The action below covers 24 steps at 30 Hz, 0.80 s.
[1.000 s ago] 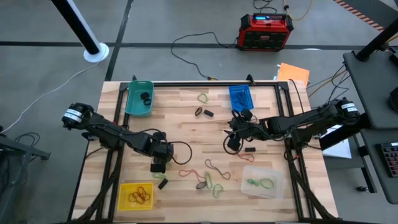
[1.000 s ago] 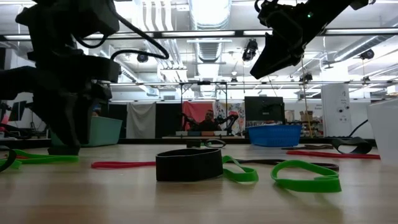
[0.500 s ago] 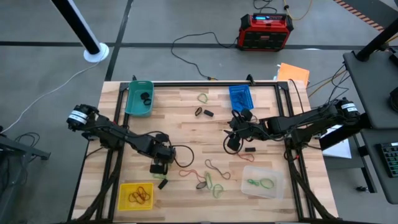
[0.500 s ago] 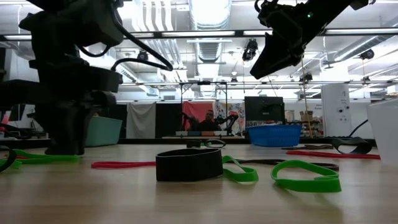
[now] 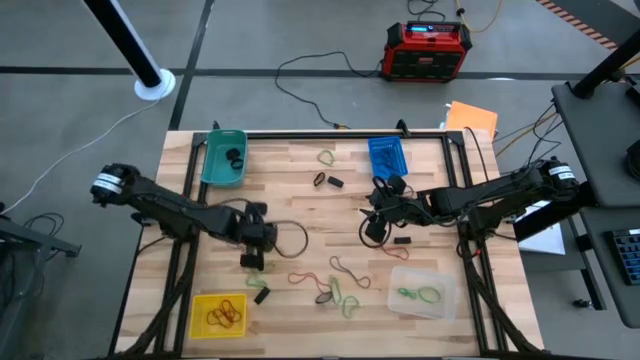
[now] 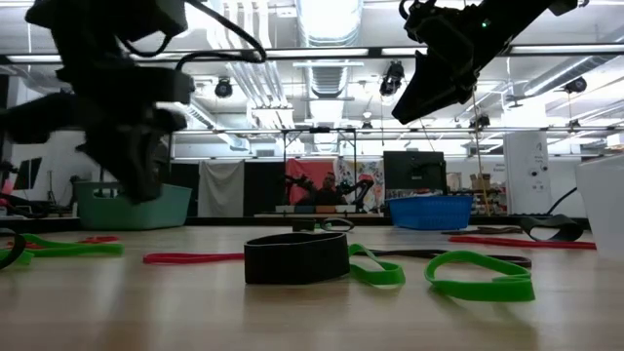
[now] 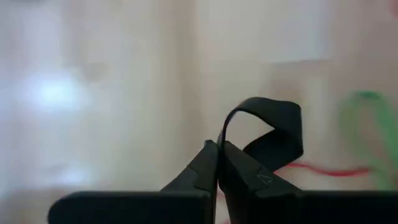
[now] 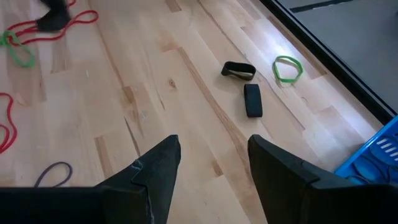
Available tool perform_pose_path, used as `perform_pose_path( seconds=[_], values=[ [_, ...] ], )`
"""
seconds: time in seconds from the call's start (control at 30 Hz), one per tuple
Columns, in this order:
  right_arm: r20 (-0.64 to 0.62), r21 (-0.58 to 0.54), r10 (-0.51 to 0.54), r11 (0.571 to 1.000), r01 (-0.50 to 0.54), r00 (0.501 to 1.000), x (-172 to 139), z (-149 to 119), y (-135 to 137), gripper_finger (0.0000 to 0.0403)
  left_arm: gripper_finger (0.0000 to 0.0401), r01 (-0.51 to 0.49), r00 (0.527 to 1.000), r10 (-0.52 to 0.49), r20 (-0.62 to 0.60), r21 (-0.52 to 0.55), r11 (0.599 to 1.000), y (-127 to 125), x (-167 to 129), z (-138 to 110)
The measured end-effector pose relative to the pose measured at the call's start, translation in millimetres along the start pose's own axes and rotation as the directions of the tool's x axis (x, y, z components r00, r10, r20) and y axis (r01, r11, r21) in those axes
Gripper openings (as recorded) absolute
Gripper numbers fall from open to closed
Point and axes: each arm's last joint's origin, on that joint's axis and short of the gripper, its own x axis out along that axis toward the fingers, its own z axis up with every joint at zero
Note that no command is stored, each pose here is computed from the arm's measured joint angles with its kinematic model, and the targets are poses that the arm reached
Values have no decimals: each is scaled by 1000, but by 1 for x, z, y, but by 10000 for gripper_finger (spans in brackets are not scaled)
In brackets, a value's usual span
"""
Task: Sort rubber bands into baskets
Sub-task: Put the thick black rubber band into the light blue bin
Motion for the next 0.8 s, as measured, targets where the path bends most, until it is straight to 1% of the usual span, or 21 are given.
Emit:
perform_pose_path(
  seconds=[0.1, 0.17, 0.23, 0.3, 0.37, 0.4, 0.43, 0.53, 0.6, 0.7, 0.8],
  values=[
    [2, 1, 1, 1000, -1, 1000, 0, 0, 0, 185, 0, -93, 995, 96, 15, -122, 988, 29, -9, -3],
    [8, 4, 2, 1000, -2, 1000, 0, 1, 0, 185, 0, -132, 990, 137, 8, -223, 966, 51, -12, -7],
    [16, 8, 5, 1000, -5, 1000, 0, 2, 1, 185, 0, -174, 983, 181, -7, -322, 931, 74, -14, -12],
    [22, 12, 7, 1000, -7, 1000, 0, 2, 1, 185, 0, -244, 967, 249, -45, -423, 873, 98, -15, -19],
    [22, 12, 7, 1000, -8, 1000, 0, 2, 1, 185, 0, -354, 931, 344, -121, -523, 776, 121, -15, -30],
    [23, 14, 7, 1000, -7, 1000, 0, 2, 1, 185, 0, -397, 912, 377, -158, -562, 726, 131, -16, -35],
    [23, 17, 7, 1000, -7, 1000, 0, 2, 1, 185, 0, -423, 900, 396, -184, -591, 686, 140, -17, -40],
    [23, 20, 7, 1000, -8, 1000, 0, 2, 1, 185, 0, -462, 879, 410, -244, -652, 601, 160, -19, -55],
    [23, 21, 7, 1000, -7, 1000, 0, 2, 1, 185, 0, -487, 866, 412, -284, -666, 564, 171, -19, -64],
    [23, 21, 7, 1000, -8, 1000, 0, 2, 1, 185, 0, -520, 849, 407, -337, -673, 527, 183, -18, -75],
    [23, 23, 7, 1000, -8, 1000, 0, 2, 1, 185, 0, -538, 840, 392, -376, -673, 508, 190, -15, -82]
  ],
)
